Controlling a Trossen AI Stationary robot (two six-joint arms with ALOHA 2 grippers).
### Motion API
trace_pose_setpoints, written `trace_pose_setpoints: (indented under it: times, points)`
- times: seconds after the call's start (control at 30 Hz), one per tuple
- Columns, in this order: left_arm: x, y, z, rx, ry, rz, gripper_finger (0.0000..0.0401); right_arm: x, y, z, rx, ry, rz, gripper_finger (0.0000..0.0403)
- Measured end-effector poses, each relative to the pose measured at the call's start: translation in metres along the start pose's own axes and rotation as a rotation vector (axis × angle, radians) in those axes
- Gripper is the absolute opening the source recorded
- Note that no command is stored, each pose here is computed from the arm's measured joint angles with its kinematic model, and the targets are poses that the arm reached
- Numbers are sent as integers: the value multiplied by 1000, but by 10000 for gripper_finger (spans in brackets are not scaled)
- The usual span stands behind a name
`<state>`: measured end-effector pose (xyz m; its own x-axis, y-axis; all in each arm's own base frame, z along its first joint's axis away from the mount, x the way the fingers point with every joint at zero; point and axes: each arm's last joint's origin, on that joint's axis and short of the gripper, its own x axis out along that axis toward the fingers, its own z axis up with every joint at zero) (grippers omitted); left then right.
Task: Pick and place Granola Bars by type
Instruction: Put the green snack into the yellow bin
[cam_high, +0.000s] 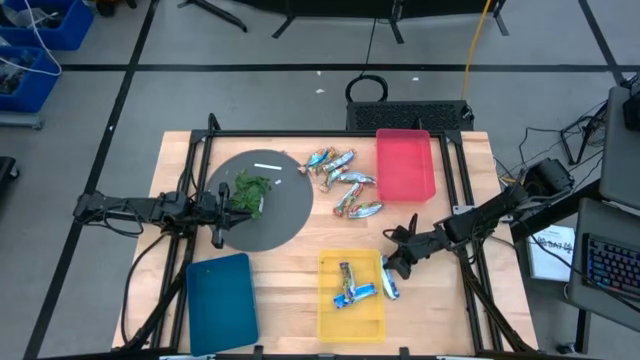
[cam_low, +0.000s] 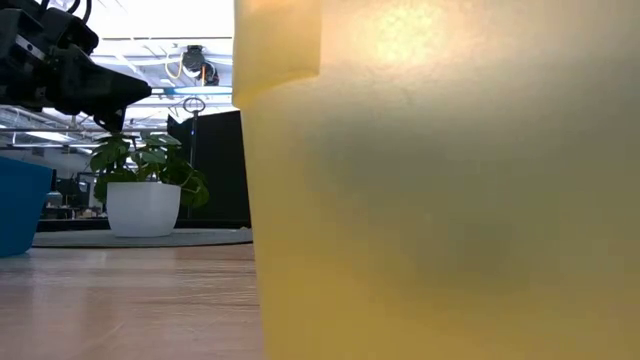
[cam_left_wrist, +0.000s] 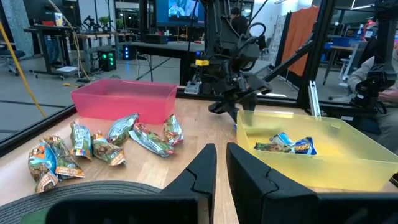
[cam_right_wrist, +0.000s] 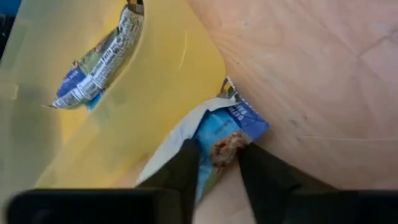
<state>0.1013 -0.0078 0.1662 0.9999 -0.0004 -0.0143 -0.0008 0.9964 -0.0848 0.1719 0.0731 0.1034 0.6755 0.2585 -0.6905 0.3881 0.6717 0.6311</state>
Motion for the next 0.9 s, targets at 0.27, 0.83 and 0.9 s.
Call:
trace_pose_setpoints:
  times: [0.27,0.83,0.9]
  points:
    - [0,0,0,0,0,0,47,0,0,1,-84,-22,-4,7]
    - [0,0,0,1,1,0,47,-50,26,17,-84,-246,225,1]
    - [0,0,0,1,1,0,47,-52,35,21,-107,-292,296,0]
